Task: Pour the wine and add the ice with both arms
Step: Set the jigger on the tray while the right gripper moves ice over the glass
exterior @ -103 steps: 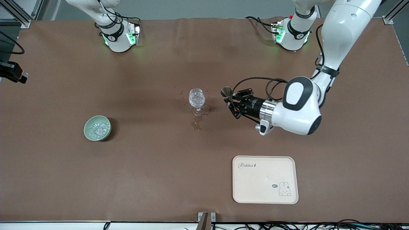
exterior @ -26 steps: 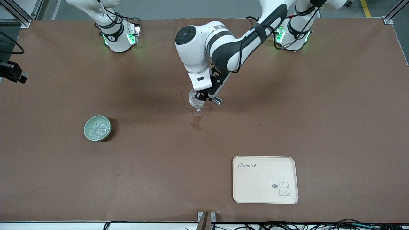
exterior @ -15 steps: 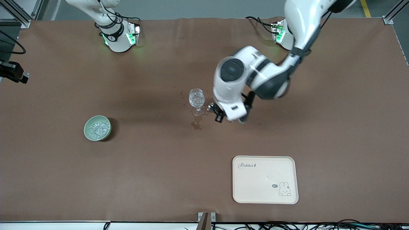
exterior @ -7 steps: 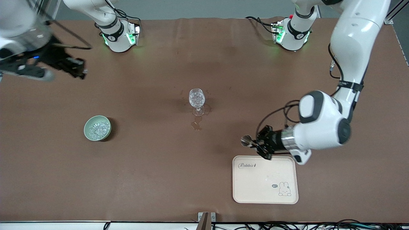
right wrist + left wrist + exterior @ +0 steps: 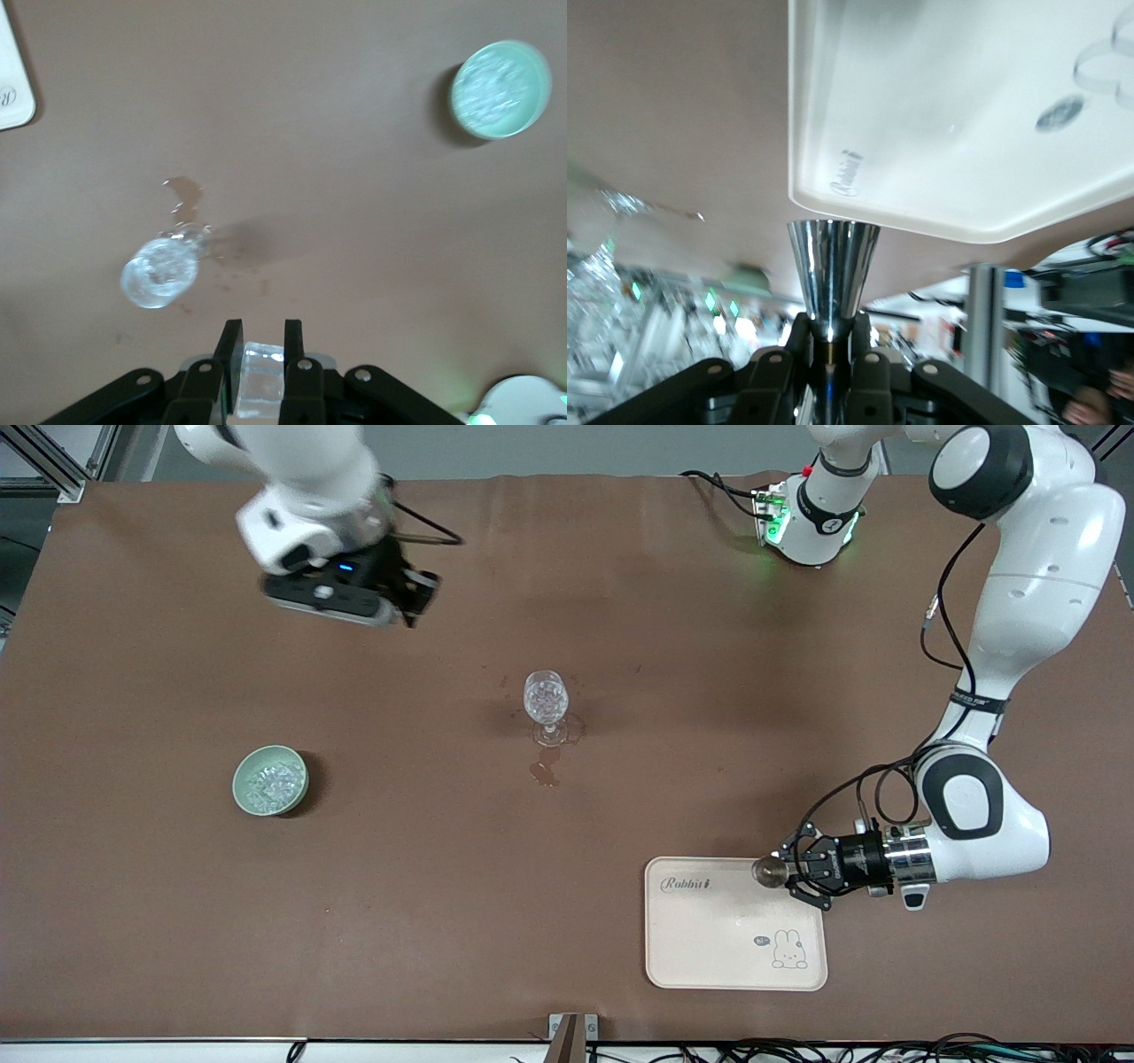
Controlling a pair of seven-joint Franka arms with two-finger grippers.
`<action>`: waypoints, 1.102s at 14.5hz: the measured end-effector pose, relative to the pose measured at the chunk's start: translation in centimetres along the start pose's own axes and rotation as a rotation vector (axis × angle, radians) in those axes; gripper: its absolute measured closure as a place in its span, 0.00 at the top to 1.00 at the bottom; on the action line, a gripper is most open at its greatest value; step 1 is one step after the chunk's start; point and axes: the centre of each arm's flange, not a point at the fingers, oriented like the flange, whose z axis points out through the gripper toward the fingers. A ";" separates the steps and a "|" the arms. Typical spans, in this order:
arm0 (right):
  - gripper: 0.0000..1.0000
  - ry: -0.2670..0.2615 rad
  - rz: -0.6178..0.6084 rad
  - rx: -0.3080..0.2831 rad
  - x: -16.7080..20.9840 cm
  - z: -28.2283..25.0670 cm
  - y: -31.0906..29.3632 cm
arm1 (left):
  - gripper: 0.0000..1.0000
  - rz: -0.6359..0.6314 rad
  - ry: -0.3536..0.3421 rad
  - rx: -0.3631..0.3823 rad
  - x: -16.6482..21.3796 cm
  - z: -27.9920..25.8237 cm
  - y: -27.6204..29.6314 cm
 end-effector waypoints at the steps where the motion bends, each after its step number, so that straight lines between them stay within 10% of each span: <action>1: 0.23 -0.001 0.008 -0.004 -0.9 2.2 -2.4 | 0.21 -0.018 -0.026 -0.011 1.4 -0.2 0.3; 10: 0.23 -0.029 0.030 -0.070 -3.7 15.1 -11.6 | 0.21 -0.039 -0.167 -0.085 8.8 0.1 2.1; 16: 0.23 0.015 0.057 -0.012 -1.4 15.7 -12.3 | 0.21 0.025 -0.175 -0.084 9.5 1.3 2.1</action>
